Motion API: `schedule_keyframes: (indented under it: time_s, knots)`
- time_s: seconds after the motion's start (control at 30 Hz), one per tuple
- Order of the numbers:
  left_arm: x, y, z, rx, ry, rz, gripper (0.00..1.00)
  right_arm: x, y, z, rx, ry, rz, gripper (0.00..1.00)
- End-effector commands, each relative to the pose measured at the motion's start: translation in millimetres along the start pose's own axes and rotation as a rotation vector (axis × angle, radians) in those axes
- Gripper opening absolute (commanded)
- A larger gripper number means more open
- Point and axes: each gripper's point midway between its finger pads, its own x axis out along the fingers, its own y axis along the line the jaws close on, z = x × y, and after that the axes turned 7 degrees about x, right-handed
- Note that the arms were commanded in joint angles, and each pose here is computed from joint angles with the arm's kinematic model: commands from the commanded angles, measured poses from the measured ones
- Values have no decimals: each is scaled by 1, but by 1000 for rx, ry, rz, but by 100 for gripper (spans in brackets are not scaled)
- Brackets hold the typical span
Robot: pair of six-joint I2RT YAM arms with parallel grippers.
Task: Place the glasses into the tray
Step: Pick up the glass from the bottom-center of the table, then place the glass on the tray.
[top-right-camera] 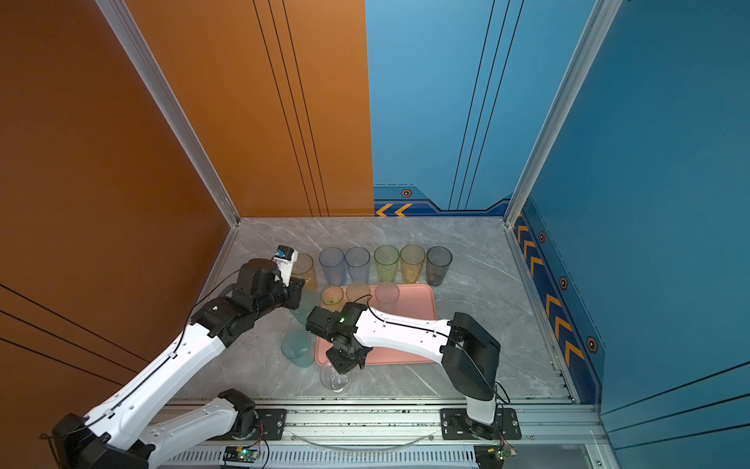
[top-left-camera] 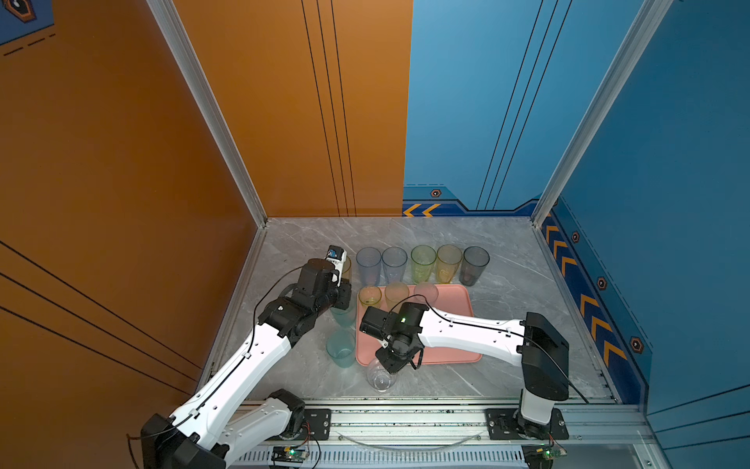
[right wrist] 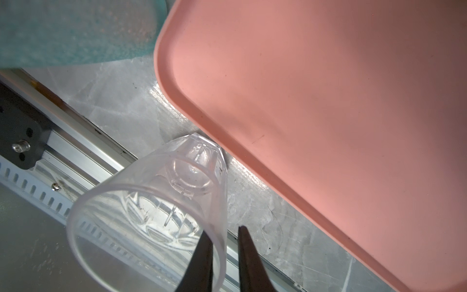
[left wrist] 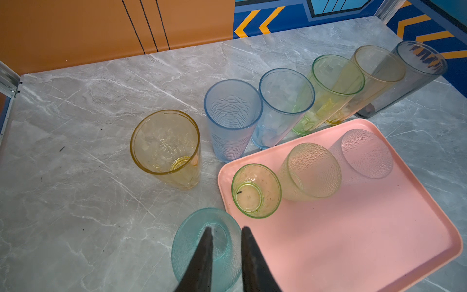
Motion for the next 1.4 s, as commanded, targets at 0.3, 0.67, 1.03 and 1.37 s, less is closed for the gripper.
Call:
schedule_keyframes:
  time_s: [0.3, 0.67, 1.03, 1.37]
  knots:
    - [-1, 2, -5, 14, 12, -2, 22, -2, -3, 1, -16, 6, -28, 0]
    - [0, 3, -6, 18, 26, 4, 22, -58, -70, -1, 80, -129, -171, 0]
    - [4, -2, 0, 22, 41, -20, 22, -121, -194, -18, 331, -228, -313, 0]
    - [8, 0, -1, 36, 82, -2, 22, -131, -274, -7, 486, -223, -360, 0]
